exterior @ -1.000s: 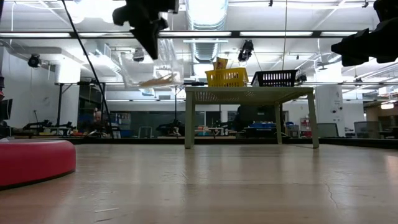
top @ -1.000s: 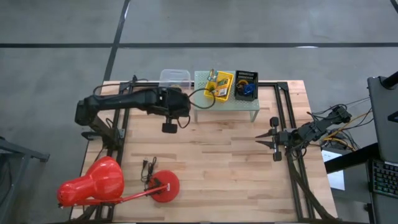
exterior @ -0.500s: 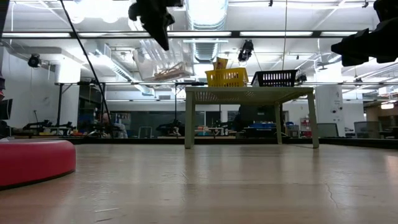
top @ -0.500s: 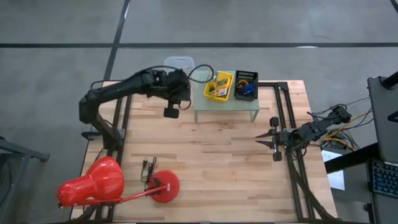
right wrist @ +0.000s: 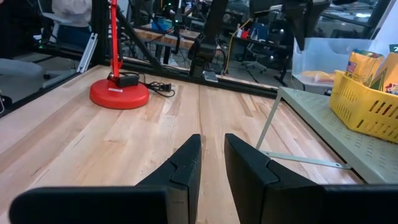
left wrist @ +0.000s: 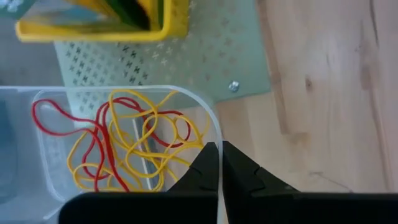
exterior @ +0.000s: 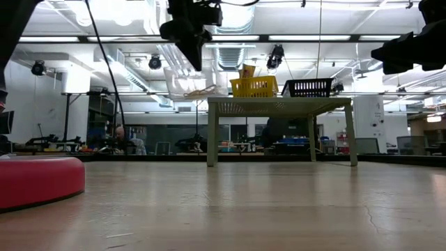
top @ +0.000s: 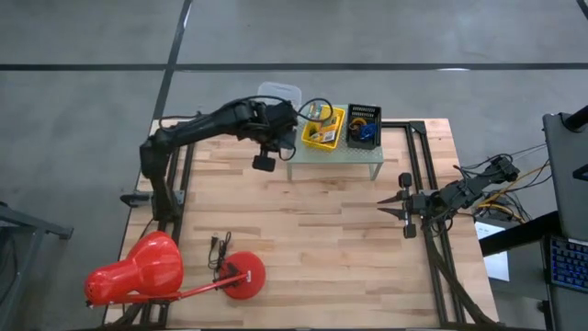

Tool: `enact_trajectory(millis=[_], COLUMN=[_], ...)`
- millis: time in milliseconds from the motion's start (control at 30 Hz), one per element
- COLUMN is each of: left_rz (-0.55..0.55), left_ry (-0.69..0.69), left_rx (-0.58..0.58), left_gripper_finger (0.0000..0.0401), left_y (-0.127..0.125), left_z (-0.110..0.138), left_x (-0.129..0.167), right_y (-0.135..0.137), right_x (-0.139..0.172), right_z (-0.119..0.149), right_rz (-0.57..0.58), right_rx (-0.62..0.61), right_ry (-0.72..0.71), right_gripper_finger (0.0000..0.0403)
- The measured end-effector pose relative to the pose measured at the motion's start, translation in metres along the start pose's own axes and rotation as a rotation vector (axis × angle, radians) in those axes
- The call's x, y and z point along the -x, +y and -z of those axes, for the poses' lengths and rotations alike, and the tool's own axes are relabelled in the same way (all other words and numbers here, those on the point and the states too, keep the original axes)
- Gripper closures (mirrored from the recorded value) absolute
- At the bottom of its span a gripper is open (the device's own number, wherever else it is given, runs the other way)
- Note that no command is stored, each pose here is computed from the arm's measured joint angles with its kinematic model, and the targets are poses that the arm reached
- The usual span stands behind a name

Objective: Pick & Place Office Desk Supplies
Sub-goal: Put the transparent bin with the rubber bands on the shelf

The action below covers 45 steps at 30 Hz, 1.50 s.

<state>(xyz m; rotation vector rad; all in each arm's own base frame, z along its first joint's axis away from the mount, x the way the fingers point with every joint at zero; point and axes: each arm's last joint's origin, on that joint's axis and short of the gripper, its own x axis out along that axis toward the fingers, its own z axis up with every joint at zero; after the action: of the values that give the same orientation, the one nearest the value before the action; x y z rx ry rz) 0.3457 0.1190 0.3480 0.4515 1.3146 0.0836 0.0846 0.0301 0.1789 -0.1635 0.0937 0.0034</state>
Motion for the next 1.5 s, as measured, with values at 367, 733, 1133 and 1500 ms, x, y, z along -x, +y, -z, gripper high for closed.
enact_trajectory(millis=[367, 733, 1133, 1500], left_rz=[0.035, 0.04, 0.114, 0.116], left_ry=[-0.035, -0.122, -0.182, -0.247], left_rx=[-0.056, -0.028, 0.057, 0.058], left_gripper_finger=[0.0399, 0.0399, 0.0399, 0.0398], left_y=[0.001, -0.004, -0.008, -0.01], left_z=[-0.006, -0.017, -0.024, -0.031], left_x=[-0.004, -0.002, -0.005, -0.004], right_y=[0.0, 0.0, 0.0, 0.0], right_x=[0.0, 0.0, 0.0, 0.0], right_z=[0.0, 0.0, 0.0, 0.0], right_rz=[-0.002, -0.001, -0.001, -0.001], right_rx=[0.0, 0.0, 0.0, 0.0], right_ry=[0.0, 0.0, 0.0, 0.0], right_gripper_finger=[0.0335, 0.0335, 0.0335, 0.0335])
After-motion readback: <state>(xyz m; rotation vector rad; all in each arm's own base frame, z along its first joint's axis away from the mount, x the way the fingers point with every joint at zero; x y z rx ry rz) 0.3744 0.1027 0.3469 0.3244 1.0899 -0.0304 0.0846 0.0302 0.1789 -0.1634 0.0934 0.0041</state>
